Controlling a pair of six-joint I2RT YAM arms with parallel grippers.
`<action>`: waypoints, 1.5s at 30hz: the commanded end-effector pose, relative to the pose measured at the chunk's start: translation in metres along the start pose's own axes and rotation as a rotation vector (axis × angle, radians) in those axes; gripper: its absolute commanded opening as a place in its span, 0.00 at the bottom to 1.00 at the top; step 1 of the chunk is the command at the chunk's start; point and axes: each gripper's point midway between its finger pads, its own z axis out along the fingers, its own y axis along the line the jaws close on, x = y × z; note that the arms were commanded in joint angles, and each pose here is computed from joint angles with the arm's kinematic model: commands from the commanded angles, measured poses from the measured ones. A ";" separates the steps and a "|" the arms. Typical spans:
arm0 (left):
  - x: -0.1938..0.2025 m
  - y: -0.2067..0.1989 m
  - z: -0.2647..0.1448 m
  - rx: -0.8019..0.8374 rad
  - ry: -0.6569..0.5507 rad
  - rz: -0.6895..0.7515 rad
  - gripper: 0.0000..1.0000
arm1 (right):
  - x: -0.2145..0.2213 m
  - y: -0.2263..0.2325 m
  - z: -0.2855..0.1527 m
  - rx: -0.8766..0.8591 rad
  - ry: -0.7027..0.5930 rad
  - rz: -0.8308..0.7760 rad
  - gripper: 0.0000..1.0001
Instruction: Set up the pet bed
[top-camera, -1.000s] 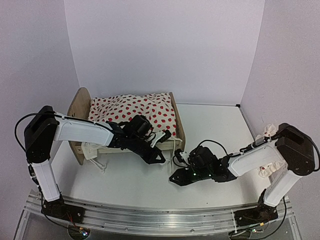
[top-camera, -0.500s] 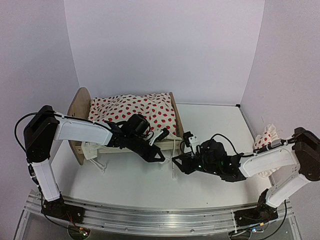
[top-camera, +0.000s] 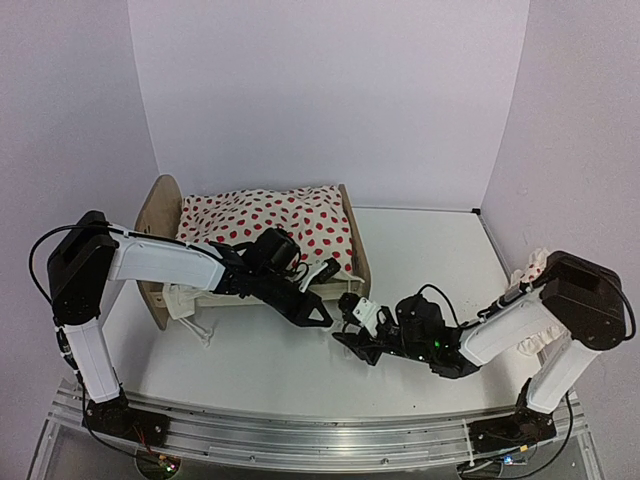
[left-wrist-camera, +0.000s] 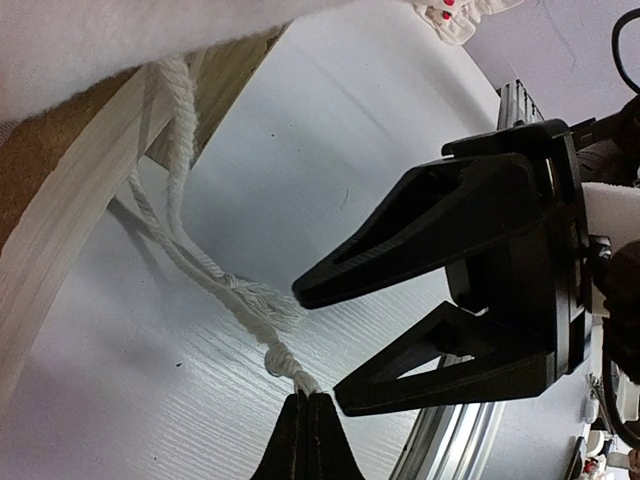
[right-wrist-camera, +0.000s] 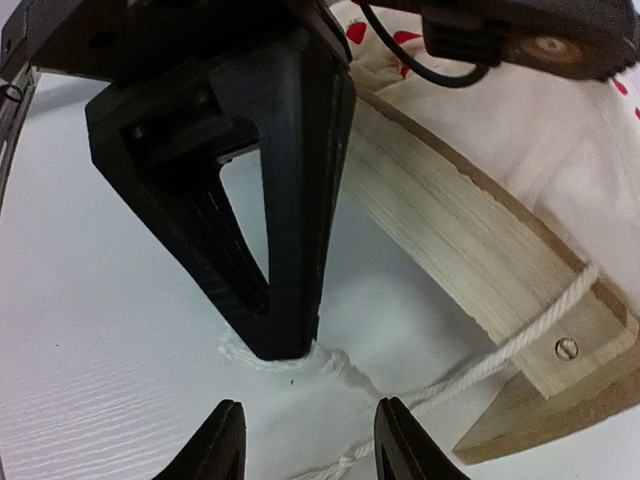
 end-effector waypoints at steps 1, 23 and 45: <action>-0.030 -0.025 -0.020 0.055 -0.077 0.033 0.00 | -0.036 -0.009 0.015 0.063 -0.110 -0.182 0.42; -0.036 -0.032 -0.019 0.091 -0.089 0.044 0.11 | -0.018 -0.027 -0.002 0.165 -0.080 0.009 0.00; -0.061 0.029 0.013 -0.280 -0.353 -0.155 0.54 | 0.012 -0.039 -0.020 0.232 -0.122 0.546 0.00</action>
